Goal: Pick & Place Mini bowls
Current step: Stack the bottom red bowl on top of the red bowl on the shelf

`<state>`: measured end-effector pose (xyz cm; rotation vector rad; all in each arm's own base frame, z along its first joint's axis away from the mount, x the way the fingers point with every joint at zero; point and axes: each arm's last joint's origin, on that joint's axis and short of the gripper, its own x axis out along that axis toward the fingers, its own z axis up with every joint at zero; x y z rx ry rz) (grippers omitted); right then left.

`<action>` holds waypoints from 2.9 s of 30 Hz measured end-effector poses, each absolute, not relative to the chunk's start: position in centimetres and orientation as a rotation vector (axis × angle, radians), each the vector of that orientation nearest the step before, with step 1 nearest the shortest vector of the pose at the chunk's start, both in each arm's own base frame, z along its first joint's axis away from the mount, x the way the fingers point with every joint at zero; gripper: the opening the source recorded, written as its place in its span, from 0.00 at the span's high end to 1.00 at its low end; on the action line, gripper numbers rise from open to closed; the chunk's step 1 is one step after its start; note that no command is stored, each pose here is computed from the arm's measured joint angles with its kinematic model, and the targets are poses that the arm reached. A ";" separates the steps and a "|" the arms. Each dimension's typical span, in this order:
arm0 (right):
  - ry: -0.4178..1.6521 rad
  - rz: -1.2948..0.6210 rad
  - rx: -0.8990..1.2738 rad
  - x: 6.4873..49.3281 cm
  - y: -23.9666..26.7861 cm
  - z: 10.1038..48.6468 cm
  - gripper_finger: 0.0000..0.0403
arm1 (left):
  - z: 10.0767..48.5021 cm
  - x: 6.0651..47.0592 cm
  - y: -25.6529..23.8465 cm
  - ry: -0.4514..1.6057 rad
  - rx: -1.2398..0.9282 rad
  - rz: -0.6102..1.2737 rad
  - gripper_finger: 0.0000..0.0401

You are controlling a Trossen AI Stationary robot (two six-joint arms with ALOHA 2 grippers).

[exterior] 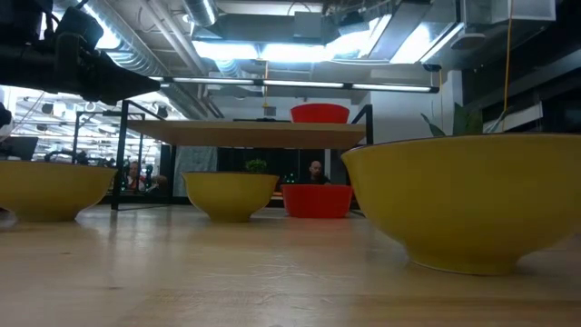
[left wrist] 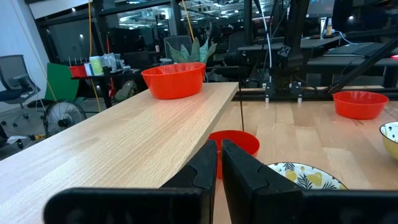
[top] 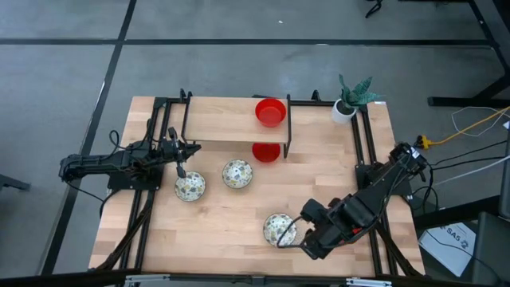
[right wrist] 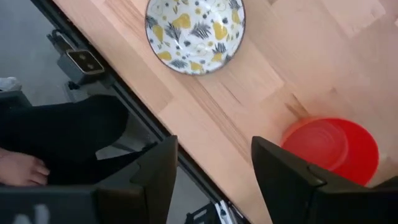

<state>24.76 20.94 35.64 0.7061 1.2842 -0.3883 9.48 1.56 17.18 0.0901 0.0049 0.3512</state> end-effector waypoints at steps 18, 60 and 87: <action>1.393 -0.523 0.592 23.5 23.8 32.8 0.49 | 17.2 9.5 1.6 0.005 0.090 0.351 0.95; 1.482 -0.688 0.555 21.9 26.9 27.5 0.49 | 17.2 9.5 1.6 0.005 0.090 0.351 0.95; 1.441 -0.667 0.543 21.3 27.6 24.7 0.49 | 17.2 9.5 1.6 0.005 0.090 0.351 0.96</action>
